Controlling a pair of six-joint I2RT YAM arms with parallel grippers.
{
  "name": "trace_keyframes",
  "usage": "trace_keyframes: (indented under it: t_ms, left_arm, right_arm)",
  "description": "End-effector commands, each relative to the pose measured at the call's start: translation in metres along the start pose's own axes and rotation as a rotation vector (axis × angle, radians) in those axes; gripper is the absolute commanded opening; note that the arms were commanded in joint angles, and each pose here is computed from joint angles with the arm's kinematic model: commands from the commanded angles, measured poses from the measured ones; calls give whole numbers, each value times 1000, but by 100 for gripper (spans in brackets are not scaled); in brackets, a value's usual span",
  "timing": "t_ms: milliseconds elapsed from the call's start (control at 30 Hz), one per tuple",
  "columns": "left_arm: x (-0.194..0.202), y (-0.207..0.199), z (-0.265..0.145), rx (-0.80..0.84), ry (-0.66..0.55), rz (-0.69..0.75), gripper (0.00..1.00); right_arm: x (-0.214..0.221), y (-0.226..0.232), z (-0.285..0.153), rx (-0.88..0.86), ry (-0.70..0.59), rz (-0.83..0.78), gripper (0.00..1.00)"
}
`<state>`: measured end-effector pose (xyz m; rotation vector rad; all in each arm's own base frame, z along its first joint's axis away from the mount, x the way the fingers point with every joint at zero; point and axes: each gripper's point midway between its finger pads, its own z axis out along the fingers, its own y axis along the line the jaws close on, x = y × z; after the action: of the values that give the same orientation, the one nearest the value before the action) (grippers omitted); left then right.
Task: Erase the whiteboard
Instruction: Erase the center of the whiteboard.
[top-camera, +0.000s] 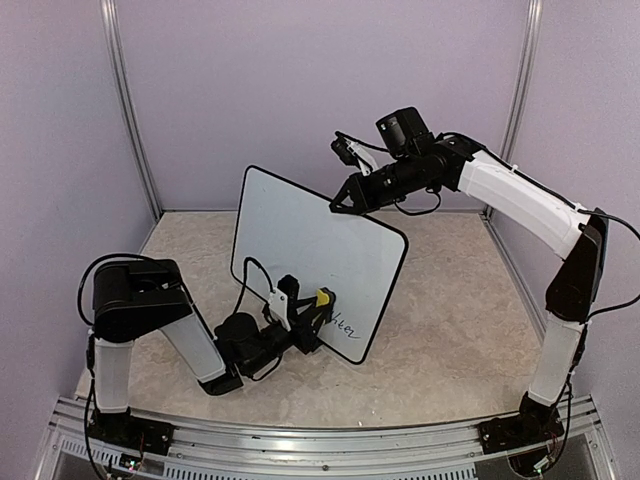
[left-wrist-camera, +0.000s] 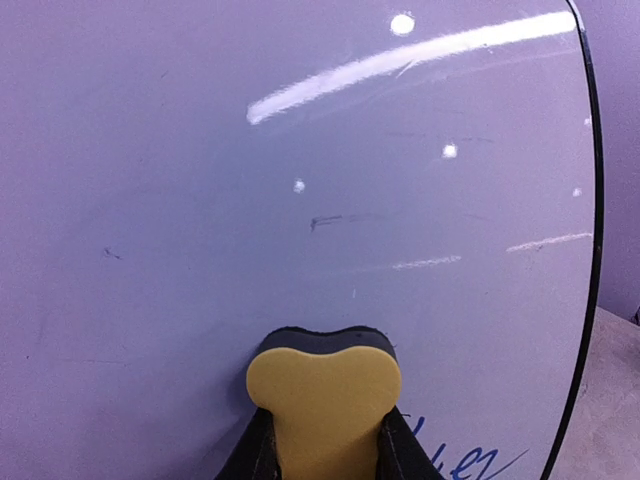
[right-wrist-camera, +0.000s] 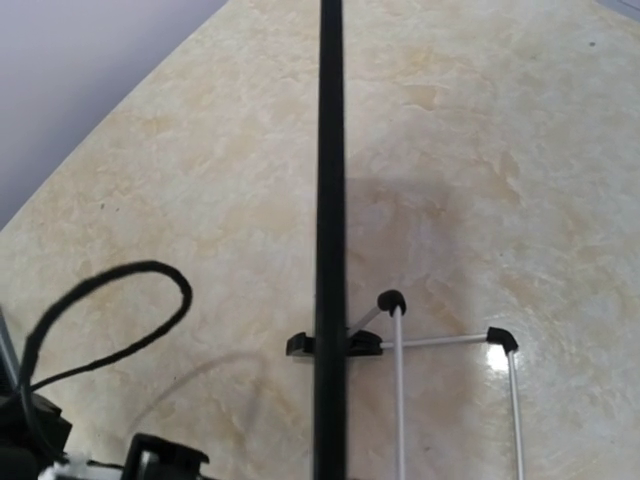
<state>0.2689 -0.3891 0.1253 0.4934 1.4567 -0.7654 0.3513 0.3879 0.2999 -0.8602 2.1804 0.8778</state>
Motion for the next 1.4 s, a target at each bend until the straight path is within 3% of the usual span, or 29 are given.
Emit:
trace_keyframes:
  t_ms: [0,433,867,1100,1367]
  left_arm:
    - [33,-30,2,122,103,-1,12]
    - [24,73,-11,-151,97,29,12]
    - [50,10,-16,-17,161,-6,11]
    - [38,-16,-7,50,125,-38,11]
    - [29,36,-21,-122,70,-47,11]
  right_arm:
    - [71,50,30,-222,253,-2,0]
    - [67,46,29,-201,253,-6,0]
    - [61,55,33,-273,242,38,0]
    - [64,52,34,-257,258,48,0]
    - [65,50,35,-247,258,53,0]
